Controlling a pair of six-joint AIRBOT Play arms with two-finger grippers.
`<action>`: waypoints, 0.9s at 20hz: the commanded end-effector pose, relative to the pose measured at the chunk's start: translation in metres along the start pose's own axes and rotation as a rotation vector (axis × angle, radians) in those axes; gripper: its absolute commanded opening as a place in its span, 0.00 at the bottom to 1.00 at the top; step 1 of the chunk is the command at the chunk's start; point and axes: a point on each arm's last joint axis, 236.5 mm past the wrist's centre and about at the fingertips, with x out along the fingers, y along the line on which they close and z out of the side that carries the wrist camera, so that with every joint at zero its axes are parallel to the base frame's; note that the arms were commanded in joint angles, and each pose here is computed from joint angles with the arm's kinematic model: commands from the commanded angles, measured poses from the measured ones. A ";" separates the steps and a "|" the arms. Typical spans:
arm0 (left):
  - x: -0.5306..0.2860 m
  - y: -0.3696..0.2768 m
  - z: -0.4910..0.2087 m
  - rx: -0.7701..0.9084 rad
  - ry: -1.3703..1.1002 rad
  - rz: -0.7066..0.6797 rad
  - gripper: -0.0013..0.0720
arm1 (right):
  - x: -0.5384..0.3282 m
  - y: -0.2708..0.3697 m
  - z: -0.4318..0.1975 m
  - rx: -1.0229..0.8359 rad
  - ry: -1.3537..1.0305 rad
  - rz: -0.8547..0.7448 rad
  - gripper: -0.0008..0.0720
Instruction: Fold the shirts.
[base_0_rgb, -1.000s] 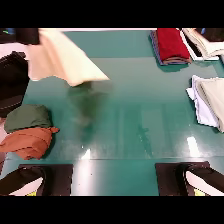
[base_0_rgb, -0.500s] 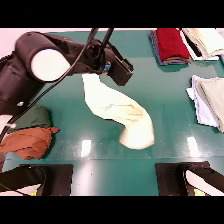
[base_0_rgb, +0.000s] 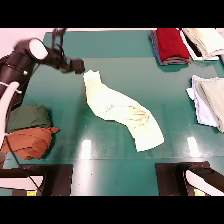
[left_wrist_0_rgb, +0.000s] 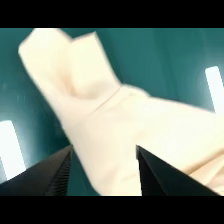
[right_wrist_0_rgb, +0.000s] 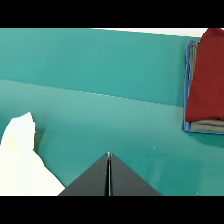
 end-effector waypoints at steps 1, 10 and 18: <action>0.067 0.036 -0.060 -0.184 0.178 -0.023 0.67 | 0.002 -0.001 -0.004 0.002 0.017 0.000 0.04; 0.133 0.034 -0.093 -0.315 0.257 -0.103 0.67 | 0.045 -0.016 -0.071 0.052 0.218 -0.008 0.04; 0.082 0.017 -0.012 -0.120 0.090 -0.122 0.05 | 0.071 -0.061 -0.248 0.225 0.698 -0.071 0.04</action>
